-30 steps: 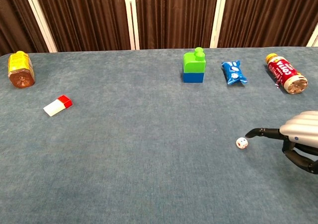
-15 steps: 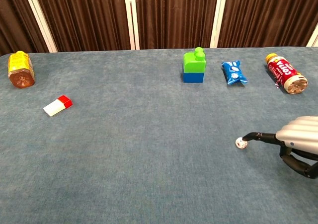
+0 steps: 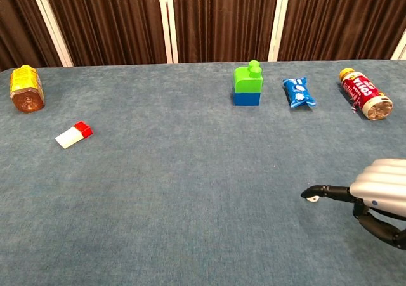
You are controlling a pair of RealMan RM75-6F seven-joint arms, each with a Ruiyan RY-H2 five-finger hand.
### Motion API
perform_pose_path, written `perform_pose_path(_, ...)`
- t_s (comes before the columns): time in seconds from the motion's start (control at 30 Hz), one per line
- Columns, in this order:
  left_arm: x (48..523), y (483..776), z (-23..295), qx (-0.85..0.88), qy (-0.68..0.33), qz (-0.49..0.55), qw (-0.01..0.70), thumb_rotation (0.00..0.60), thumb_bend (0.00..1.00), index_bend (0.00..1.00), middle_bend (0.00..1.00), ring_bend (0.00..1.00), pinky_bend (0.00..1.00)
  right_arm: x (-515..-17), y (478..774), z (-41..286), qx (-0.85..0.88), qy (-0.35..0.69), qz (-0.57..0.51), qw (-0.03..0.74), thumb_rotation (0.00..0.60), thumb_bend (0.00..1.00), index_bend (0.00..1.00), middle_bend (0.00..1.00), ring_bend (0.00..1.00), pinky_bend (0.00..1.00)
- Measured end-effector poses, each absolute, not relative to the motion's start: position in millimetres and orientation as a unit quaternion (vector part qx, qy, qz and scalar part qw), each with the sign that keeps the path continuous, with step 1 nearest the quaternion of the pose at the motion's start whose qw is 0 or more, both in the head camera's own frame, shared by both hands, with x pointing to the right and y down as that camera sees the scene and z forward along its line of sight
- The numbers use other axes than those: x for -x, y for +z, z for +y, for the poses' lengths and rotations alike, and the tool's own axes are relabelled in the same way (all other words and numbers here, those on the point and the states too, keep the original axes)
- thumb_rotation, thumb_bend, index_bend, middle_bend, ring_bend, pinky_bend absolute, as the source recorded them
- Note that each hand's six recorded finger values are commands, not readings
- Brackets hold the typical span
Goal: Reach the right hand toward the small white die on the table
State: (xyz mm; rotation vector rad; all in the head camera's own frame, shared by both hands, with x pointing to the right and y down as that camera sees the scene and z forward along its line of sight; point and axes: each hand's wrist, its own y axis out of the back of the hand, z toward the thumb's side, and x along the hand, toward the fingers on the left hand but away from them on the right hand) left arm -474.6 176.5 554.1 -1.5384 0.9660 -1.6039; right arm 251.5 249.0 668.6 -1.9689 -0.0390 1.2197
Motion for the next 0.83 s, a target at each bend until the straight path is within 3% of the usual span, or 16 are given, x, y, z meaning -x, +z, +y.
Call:
perform_pose_path(0.23, 475, 554, 177, 0.596, -0.617, 0.375, 0.351, 0.6, 0.0, 0.0, 0.0, 0.0, 0.0, -248, 652, 245, 0.779, 0.463, -0.039, 0.422, 0.6, 0.74, 0.0, 0.76, 0.79, 1.0)
perform_pose_path(0.33, 476, 553, 178, 0.596, -0.616, 0.378, 0.35, 0.6, 0.0, 0.0, 0.0, 0.0, 0.0, -251, 638, 239, 0.774, 0.454, -0.068, 0.437, 0.6, 0.64, 0.0, 0.74, 0.78, 0.94)
perform_pose_path(0.43, 479, 551, 181, 0.594, -0.615, 0.381, 0.351, 0.6, 0.0, 0.0, 0.0, 0.0, 0.0, -259, 621, 231, 0.766, 0.445, -0.108, 0.452, 0.6, 0.35, 0.0, 0.61, 0.63, 0.67)
perform_pose_path(0.5, 480, 551, 184, 0.589, -0.617, 0.382, 0.356, 0.6, 0.0, 0.0, 0.0, 0.0, 0.0, -268, 608, 225, 0.758, 0.441, -0.143, 0.459, 0.6, 0.11, 0.0, 0.43, 0.39, 0.37)
perform_pose_path(0.6, 481, 548, 190, 0.577, -0.621, 0.38, 0.37, 0.6, 0.0, 0.0, 0.0, 0.0, 0.0, -284, 587, 219, 0.743, 0.439, -0.196, 0.466, 0.6, 0.0, 0.0, 0.17, 0.08, 0.06)
perform_pose_path(0.67, 480, 545, 194, 0.572, -0.617, 0.386, 0.377, 0.6, 0.0, 0.0, 0.0, 0.0, 0.0, -297, 575, 216, 0.729, 0.443, -0.232, 0.468, 0.6, 0.0, 0.0, 0.06, 0.01, 0.0)
perform_pose_path(0.73, 479, 541, 198, 0.573, -0.609, 0.394, 0.382, 0.6, 0.0, 0.0, 0.0, 0.0, 0.0, -310, 565, 215, 0.714, 0.449, -0.262, 0.469, 0.6, 0.0, 0.0, 0.01, 0.0, 0.0)
perform_pose_path(0.83, 478, 537, 202, 0.578, -0.598, 0.402, 0.384, 0.6, 0.0, 0.0, 0.0, 0.0, 0.0, -332, 553, 216, 0.689, 0.465, -0.304, 0.466, 0.6, 0.0, 0.0, 0.0, 0.0, 0.0)
